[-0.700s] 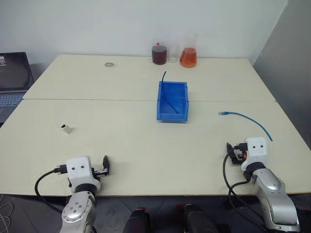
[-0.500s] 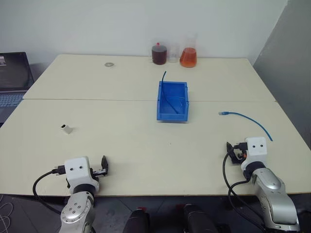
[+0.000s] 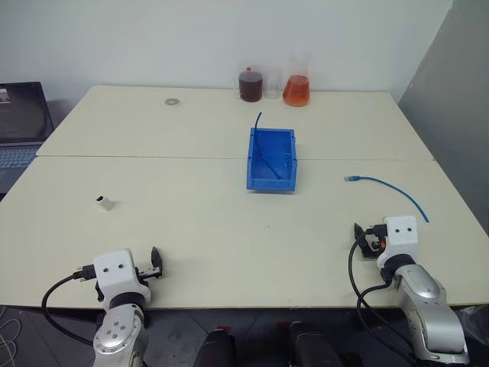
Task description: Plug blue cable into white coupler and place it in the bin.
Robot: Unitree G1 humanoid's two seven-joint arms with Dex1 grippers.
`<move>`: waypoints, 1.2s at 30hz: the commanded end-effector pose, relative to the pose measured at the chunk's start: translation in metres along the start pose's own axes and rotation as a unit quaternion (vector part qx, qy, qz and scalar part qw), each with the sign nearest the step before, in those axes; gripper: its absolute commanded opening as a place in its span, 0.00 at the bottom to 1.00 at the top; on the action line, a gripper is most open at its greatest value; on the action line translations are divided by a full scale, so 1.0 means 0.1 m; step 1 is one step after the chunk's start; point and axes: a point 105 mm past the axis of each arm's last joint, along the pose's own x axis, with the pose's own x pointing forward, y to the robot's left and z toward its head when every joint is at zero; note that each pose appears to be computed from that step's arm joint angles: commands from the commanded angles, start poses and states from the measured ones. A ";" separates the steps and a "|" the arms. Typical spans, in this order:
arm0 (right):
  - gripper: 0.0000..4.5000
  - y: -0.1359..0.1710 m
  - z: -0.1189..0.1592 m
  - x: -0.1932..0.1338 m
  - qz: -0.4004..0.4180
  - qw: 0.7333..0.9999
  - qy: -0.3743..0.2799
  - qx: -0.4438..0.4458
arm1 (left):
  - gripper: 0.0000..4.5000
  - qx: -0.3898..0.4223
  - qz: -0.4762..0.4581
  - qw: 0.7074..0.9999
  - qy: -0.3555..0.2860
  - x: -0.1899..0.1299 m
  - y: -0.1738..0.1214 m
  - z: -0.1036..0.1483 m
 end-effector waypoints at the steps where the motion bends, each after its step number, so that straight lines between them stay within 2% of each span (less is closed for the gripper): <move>1: 0.87 -0.04 0.17 0.00 -0.010 0.999 -0.033 -0.008 | 1.00 0.005 0.016 1.000 -0.014 0.01 0.06 0.07; 3: 0.87 -0.04 0.17 -0.01 -0.011 0.999 -0.034 -0.008 | 1.00 0.010 0.003 1.000 -0.022 0.02 0.03 0.10; 6: 0.87 -0.08 0.23 -0.01 -0.013 0.999 -0.042 -0.017 | 1.00 0.047 -0.108 0.991 -0.069 0.10 -0.28 0.37; 8: 0.87 -0.15 0.28 0.02 -0.008 0.998 -0.052 -0.030 | 1.00 0.063 -0.205 0.972 -0.094 0.12 -0.58 0.56; 10: 0.87 -0.24 0.34 0.08 0.012 0.998 -0.059 -0.028 | 1.00 0.077 -0.334 0.932 -0.120 0.07 -0.98 0.79; 12: 0.87 -0.30 0.41 0.14 0.032 0.997 -0.067 -0.034 | 1.00 0.099 -0.414 0.894 -0.139 0.00 -1.22 0.94; 15: 0.87 -0.37 0.56 0.37 0.122 0.989 -0.069 -0.053 | 1.00 0.138 -0.565 0.798 -0.157 -0.14 -1.72 1.14; 17: 0.87 -0.42 0.62 0.51 0.174 0.980 -0.061 -0.081 | 1.00 0.160 -0.636 0.739 -0.153 -0.24 -1.96 1.16; 20: 0.87 -0.57 0.69 0.73 0.202 0.973 -0.048 -0.098 | 1.00 0.189 -0.677 0.696 -0.148 -0.25 -2.18 1.14; 23: 0.87 -0.77 0.67 0.93 0.192 0.975 -0.020 -0.107 | 1.00 0.204 -0.694 0.672 -0.156 -0.24 -2.36 1.14; 26: 0.87 -0.91 0.65 1.03 0.179 0.977 0.009 -0.113 | 1.00 0.201 -0.702 0.662 -0.169 -0.28 -2.49 1.21; 32: 0.87 -0.97 0.48 1.07 0.179 0.976 0.078 -0.094 | 1.00 0.189 -0.722 0.645 -0.161 -0.40 -2.52 1.18; 36: 0.87 -1.07 0.40 1.09 0.139 0.980 0.114 -0.084 | 1.00 0.191 -0.722 0.647 -0.154 -0.42 -2.47 1.15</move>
